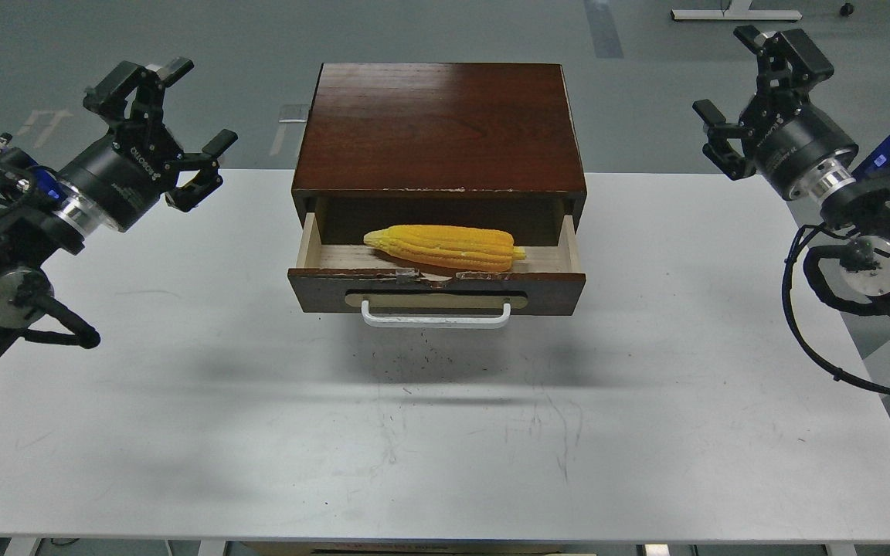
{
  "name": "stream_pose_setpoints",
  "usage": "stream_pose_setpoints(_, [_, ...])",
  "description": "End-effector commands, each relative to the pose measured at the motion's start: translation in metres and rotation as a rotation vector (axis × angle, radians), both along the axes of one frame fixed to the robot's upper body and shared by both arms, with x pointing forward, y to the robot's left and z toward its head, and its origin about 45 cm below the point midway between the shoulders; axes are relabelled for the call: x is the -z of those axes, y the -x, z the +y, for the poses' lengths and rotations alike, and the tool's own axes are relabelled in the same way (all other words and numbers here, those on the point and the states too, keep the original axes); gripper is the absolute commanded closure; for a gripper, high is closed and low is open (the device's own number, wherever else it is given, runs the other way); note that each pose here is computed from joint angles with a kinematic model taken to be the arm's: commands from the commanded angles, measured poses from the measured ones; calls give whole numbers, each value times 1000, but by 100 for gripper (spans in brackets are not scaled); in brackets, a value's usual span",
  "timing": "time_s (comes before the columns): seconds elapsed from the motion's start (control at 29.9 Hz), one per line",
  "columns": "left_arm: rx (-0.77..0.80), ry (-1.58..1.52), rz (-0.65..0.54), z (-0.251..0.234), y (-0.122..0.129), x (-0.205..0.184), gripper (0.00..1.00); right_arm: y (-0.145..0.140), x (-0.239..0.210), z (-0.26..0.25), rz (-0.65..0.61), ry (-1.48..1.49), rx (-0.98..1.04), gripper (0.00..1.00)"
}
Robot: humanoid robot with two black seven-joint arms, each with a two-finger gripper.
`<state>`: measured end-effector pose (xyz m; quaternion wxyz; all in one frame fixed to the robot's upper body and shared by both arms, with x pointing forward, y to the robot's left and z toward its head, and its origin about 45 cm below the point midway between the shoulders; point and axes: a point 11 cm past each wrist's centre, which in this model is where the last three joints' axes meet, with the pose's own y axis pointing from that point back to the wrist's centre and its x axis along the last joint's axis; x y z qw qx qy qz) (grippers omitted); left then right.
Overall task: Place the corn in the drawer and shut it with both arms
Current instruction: 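Bring the left gripper down to the front of the drawer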
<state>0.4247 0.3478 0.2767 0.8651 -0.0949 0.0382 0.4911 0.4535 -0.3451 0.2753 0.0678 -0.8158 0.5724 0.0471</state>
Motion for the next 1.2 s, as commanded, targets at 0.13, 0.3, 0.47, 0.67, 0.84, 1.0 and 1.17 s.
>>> stream_pose_setpoints(0.13, [24, -58, -19, -3, -1, -4, 3, 28, 45, -15, 107, -125, -69, 0])
stream_pose_setpoints(0.3, [143, -224, -136, -27, -2, -39, 3, 36, 62, -27, 146, -111, -58, 0])
stream_pose_setpoints(0.47, [305, -371, -323, -74, 8, -84, 6, 37, 62, -21, 148, -116, -74, 0])
stream_pose_setpoints(0.67, [615, -545, -581, -165, 64, -103, 27, 38, 63, -22, 149, -101, -78, 0])
stream_pose_setpoints(0.84, [761, -628, -708, -211, 94, -91, 73, 39, 65, -21, 156, -92, -83, 0])
stream_pose_setpoints(1.0, [846, -643, -718, -238, 112, -61, 100, 39, 64, -22, 154, -89, -80, 0])
stream_pose_setpoints(1.17, [863, -583, -620, -238, 126, -25, 100, 39, 63, -26, 152, -84, -73, 0])
